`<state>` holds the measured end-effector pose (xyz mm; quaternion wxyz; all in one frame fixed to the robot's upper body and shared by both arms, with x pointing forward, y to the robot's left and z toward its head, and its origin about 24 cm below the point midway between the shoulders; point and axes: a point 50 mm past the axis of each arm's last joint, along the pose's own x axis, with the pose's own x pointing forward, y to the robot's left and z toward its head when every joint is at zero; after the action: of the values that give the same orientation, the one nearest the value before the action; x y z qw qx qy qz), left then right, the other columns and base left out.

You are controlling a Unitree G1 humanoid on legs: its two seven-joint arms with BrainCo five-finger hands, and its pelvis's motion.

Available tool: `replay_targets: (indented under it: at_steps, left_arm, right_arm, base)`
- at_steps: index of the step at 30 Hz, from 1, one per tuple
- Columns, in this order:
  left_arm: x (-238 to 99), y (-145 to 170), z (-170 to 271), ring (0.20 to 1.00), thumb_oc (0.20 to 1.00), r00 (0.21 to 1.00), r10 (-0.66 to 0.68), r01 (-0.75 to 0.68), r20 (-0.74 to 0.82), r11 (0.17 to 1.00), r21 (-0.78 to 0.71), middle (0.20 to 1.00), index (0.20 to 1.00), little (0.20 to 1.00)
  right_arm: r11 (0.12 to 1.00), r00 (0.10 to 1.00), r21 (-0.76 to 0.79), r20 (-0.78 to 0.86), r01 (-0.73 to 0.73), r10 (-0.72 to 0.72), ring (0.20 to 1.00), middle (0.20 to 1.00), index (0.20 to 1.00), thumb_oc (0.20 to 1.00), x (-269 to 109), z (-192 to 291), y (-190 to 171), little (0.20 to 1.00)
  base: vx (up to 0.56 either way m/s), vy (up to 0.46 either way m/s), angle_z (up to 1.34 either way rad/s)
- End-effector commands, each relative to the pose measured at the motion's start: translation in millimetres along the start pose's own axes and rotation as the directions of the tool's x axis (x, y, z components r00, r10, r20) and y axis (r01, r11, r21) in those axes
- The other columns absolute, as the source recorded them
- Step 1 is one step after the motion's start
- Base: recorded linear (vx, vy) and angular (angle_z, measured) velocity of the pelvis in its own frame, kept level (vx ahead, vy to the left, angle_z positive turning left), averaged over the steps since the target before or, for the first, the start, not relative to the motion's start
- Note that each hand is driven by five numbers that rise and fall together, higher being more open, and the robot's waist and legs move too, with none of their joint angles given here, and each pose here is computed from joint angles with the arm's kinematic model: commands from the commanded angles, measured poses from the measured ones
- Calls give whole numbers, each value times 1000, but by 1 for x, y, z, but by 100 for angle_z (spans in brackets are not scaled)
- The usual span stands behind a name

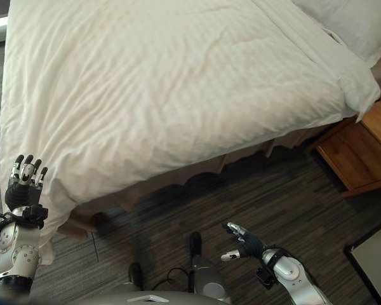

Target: Making the bed.

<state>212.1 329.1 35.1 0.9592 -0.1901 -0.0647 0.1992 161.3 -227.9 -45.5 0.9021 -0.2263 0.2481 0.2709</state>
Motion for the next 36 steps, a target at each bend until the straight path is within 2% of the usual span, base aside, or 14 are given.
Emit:
replay_targets:
  at_steps: [1, 12, 20, 36]
  left_arm:
    - [13, 2, 29, 1000, 1000, 994, -45, 33, 103, 993, 112, 1000, 1000, 1000]
    - [7, 13, 25, 1000, 1000, 997, 6, -18, 83, 989, 145, 1000, 1000, 1000]
    - [6, 21, 24, 1000, 1000, 990, 86, -96, 110, 992, 87, 1000, 1000, 1000]
    - [3, 25, 23, 1000, 1000, 991, 95, -106, 97, 987, 117, 1000, 1000, 1000]
  right_arm:
    - [999, 997, -38, 77, 10, -7, 1000, 1000, 1000, 1000, 3, 15, -7, 1000]
    - [999, 998, -48, 59, 2, 0, 1000, 1000, 1000, 1000, 0, 12, -7, 1000]
    - [999, 998, -50, 60, 3, 0, 1000, 1000, 1000, 1000, 1, 12, -6, 1000]
    - [998, 999, -55, 39, -7, 9, 1000, 1000, 1000, 1000, 1, 9, -6, 1000]
  base:
    - [0, 0, 0]
    - [0, 1, 1]
    - [0, 0, 0]
    - [0, 0, 0]
